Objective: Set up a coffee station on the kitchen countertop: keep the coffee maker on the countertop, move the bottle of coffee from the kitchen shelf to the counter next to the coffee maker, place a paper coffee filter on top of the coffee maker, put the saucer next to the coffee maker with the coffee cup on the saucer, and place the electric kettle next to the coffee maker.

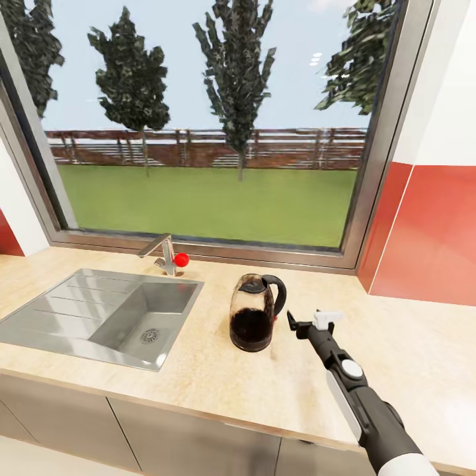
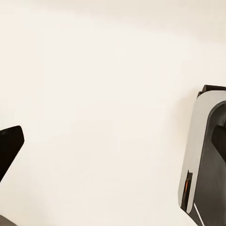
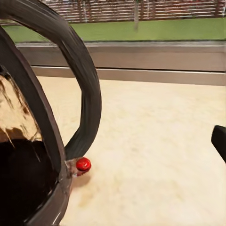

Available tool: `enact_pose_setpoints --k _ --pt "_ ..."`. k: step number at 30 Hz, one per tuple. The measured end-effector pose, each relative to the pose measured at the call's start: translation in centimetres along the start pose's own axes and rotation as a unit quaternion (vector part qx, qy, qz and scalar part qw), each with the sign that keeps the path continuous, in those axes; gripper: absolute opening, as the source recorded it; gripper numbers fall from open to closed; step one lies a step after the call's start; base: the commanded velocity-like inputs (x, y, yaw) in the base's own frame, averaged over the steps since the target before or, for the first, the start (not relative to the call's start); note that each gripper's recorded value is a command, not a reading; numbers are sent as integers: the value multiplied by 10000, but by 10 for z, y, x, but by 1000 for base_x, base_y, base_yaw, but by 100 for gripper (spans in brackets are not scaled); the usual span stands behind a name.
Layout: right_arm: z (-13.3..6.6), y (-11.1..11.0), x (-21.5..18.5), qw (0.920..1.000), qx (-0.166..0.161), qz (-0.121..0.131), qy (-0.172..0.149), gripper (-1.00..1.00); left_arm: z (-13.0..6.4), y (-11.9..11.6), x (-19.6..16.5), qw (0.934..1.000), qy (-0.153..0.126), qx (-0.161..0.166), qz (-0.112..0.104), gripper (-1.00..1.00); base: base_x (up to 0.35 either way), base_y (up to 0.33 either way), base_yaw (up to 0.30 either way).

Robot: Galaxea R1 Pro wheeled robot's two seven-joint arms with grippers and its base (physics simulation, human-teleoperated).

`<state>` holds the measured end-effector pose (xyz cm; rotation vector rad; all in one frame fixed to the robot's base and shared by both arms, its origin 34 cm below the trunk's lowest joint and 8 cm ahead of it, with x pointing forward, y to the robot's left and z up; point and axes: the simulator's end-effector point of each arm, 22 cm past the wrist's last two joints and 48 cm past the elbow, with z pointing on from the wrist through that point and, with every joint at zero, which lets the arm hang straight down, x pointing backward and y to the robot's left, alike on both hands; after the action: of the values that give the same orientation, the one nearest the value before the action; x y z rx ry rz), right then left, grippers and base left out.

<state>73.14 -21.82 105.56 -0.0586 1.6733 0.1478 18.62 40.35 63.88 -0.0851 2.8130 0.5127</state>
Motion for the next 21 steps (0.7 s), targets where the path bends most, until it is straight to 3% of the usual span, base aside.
enact_pose_setpoints --k 10,21 --pt "-2 -4 29 9999 47 -2 118 100 0 0 1 10000 8 0 2 100 10 0 0" --pt "-2 -8 31 9999 82 8 132 100 -4 2 16 9999 99 -14 37 100 59 17 0"
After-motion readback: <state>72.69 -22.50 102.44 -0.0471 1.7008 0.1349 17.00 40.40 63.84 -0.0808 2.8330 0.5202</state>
